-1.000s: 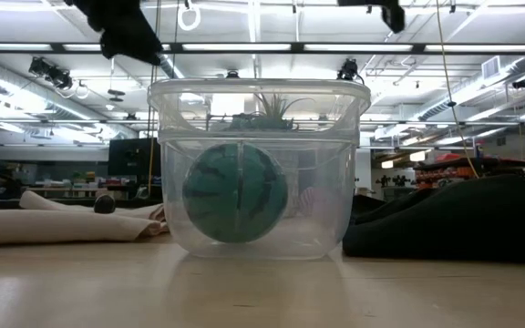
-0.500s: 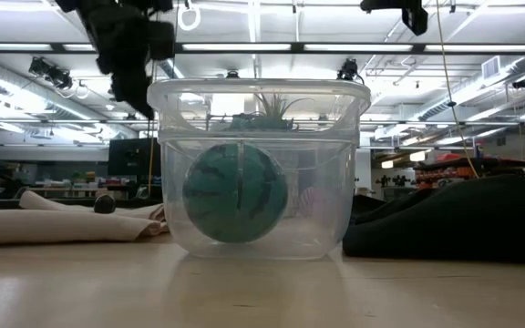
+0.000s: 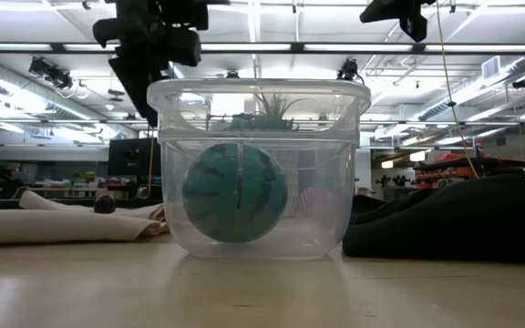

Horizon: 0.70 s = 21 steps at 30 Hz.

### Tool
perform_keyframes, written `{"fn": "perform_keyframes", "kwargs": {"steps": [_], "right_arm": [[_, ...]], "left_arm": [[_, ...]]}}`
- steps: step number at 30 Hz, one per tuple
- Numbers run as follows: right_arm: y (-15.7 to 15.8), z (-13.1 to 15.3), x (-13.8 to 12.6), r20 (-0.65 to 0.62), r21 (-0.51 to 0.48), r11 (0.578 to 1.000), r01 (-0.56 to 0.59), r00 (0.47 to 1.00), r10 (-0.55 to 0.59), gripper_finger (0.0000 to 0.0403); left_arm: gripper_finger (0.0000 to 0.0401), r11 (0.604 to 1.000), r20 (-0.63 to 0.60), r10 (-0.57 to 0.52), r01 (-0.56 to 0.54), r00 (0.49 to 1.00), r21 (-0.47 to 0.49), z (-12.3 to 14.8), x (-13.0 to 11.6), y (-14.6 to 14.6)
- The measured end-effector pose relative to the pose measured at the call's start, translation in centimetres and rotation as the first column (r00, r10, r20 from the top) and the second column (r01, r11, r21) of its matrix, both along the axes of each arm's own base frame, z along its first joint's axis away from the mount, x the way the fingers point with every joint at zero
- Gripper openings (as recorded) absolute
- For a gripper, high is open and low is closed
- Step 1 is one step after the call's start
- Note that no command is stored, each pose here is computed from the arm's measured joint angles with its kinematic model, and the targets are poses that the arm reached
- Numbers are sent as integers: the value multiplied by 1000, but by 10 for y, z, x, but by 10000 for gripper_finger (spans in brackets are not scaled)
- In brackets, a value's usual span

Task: Pick and placing Produce into tupperware
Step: Put the blueberry into the transparent container

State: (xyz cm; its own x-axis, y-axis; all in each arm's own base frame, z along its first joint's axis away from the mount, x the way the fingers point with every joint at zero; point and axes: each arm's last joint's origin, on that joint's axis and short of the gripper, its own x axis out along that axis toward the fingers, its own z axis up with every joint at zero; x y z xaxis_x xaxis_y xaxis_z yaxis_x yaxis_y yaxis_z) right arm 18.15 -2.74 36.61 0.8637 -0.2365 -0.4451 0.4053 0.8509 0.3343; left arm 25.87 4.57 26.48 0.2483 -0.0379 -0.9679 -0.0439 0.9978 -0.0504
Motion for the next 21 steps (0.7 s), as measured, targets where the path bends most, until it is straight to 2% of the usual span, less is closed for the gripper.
{"fn": "perform_keyframes", "kwargs": {"steps": [4, 15, 21], "right_arm": [[0, -1, -1, -12, 7, 1000, 3, 1000, -3, 5], [0, -1, -1, -8, 26, 1000, 13, 1000, -13, 5], [0, -1, -1, -4, 41, 999, 21, 1000, -21, 3]], "left_arm": [[181, 1000, -51, -7, 9, 999, 24, -17, 0, -8], [181, 998, 12, -47, 47, 999, 41, -49, 2, -27], [181, 999, -68, -35, 36, 997, 7, -75, -13, -28]]}}
